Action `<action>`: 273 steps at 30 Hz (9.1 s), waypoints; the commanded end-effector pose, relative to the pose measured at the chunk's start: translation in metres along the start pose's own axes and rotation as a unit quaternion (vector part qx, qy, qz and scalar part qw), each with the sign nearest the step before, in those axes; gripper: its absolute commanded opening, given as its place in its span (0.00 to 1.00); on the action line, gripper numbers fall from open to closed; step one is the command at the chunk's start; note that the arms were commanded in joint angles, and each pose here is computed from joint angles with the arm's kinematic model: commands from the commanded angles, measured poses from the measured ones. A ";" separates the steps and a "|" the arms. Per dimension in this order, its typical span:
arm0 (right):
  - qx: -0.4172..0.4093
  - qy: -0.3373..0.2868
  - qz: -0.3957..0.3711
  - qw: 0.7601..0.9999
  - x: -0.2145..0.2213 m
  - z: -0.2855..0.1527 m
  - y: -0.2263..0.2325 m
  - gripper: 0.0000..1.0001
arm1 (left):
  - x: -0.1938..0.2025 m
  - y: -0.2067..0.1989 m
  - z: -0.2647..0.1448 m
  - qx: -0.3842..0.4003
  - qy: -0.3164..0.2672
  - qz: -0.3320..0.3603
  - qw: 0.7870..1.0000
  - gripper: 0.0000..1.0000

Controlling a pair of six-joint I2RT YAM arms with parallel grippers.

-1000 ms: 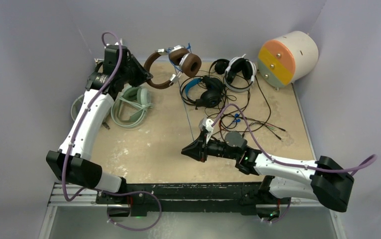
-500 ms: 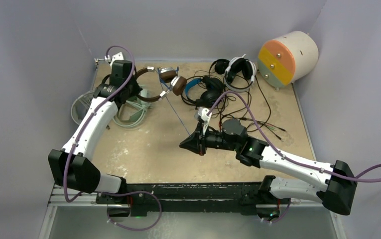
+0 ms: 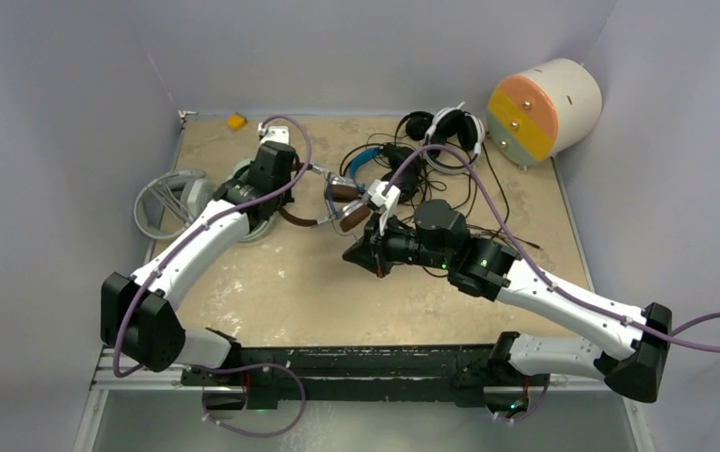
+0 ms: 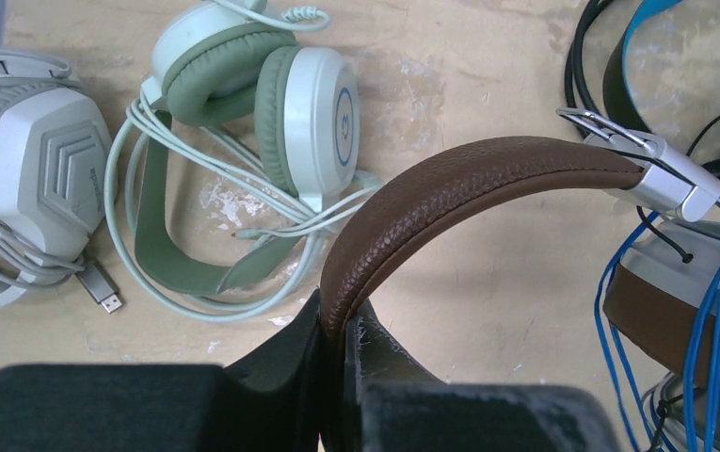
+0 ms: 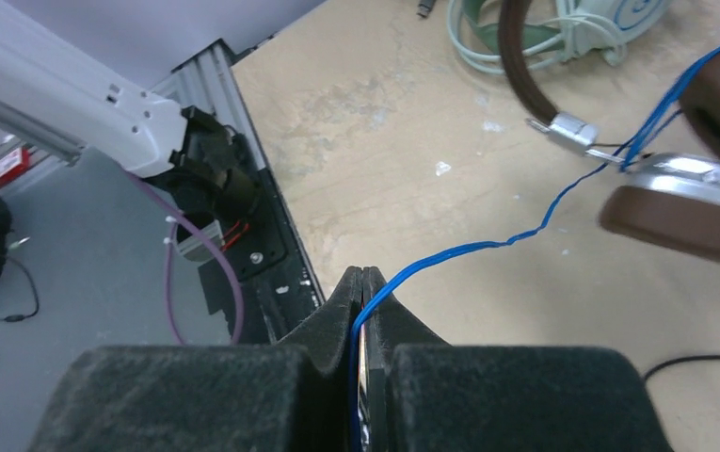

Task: Wrap the headphones
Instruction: Wrap the headphones cable around the headphones.

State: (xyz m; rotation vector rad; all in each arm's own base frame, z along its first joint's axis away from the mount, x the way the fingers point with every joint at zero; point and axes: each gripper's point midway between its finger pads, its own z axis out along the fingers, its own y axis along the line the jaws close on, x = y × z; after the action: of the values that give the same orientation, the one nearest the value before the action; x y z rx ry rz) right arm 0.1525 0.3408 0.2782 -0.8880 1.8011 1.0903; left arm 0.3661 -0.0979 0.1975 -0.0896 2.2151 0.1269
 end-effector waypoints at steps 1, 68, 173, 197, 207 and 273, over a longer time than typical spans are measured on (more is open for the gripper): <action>0.049 0.000 -0.024 0.999 -0.020 -0.007 -0.011 0.00 | -0.026 0.000 -0.010 0.009 -0.065 0.014 0.998 0.00; 0.326 -0.006 0.094 0.941 0.026 -0.024 -0.219 0.00 | -0.002 -0.129 -0.138 0.401 0.027 -0.008 0.916 0.00; 0.311 0.102 -0.035 0.944 -0.041 -0.025 -0.176 0.00 | -0.014 -0.033 -0.051 0.111 -0.125 0.193 0.967 0.00; 0.229 0.052 -0.023 0.972 -0.007 0.004 -0.187 0.06 | -0.030 -0.103 -0.166 0.390 -0.070 0.070 0.915 0.00; 0.148 -0.081 -0.040 0.985 -0.022 -0.001 -0.150 0.08 | -0.070 -0.112 -0.218 0.429 -0.016 -0.050 0.902 0.00; -0.003 -0.195 -0.112 0.974 -0.046 -0.036 -0.077 0.87 | -0.115 -0.111 -0.268 0.461 -0.023 -0.096 0.882 0.00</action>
State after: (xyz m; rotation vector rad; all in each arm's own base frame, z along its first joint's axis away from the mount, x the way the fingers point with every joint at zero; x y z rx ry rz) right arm 0.2132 0.2830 0.2719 -0.8556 1.4272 1.0629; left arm 0.2400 -0.2323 0.4120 0.2266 2.0941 -0.9210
